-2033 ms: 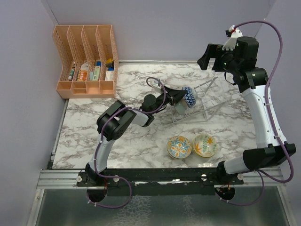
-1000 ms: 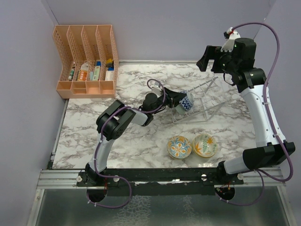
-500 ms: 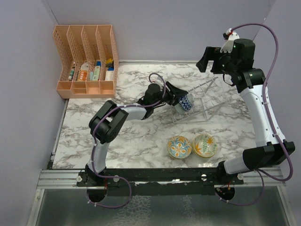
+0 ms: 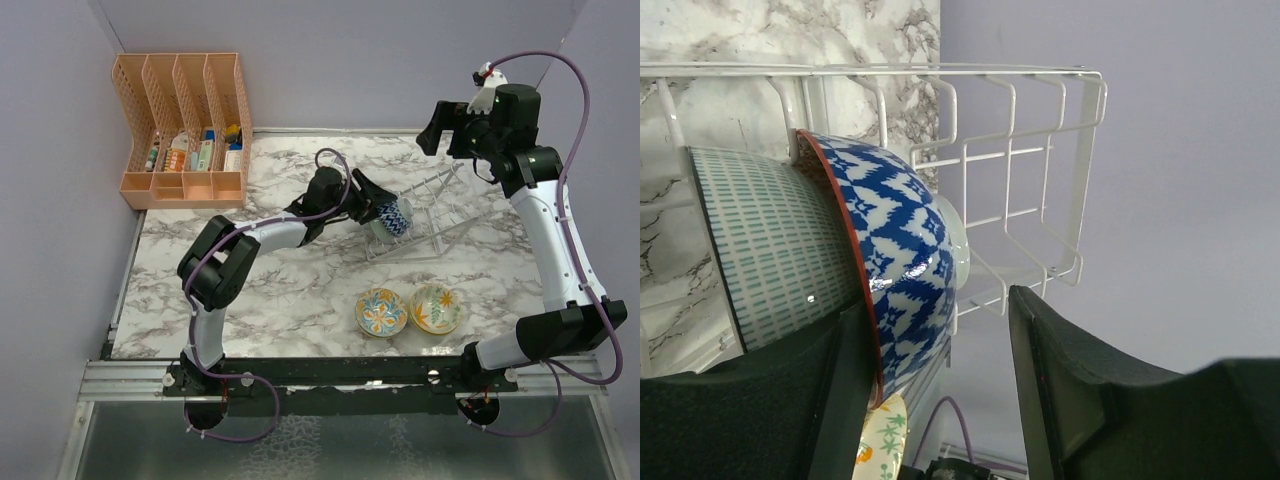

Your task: Load the bowls into the dish rack

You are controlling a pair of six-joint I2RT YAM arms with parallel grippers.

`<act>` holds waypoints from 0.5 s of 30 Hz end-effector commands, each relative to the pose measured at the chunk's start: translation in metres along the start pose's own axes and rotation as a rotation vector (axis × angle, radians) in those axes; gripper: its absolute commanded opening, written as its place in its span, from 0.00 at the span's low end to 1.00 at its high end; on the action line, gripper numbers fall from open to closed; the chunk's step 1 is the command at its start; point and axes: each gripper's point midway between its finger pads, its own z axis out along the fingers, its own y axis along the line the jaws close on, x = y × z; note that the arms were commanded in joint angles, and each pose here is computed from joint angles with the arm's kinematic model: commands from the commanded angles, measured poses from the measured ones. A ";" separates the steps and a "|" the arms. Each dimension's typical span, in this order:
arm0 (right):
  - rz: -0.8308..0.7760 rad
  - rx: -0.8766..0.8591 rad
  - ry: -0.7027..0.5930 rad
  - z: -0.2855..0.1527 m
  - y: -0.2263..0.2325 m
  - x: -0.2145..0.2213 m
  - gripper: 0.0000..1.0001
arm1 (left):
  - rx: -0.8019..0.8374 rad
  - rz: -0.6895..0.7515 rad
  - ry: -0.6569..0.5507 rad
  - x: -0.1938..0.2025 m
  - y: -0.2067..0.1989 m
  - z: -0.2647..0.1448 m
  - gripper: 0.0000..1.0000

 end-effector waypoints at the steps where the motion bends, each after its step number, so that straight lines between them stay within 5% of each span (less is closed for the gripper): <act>1: -0.016 -0.019 -0.038 -0.007 0.003 -0.008 0.99 | -0.107 0.038 0.011 -0.003 0.016 -0.012 0.57; 15: -0.012 -0.027 -0.043 -0.015 0.006 -0.005 0.99 | -0.135 0.072 0.006 -0.002 0.018 -0.032 0.62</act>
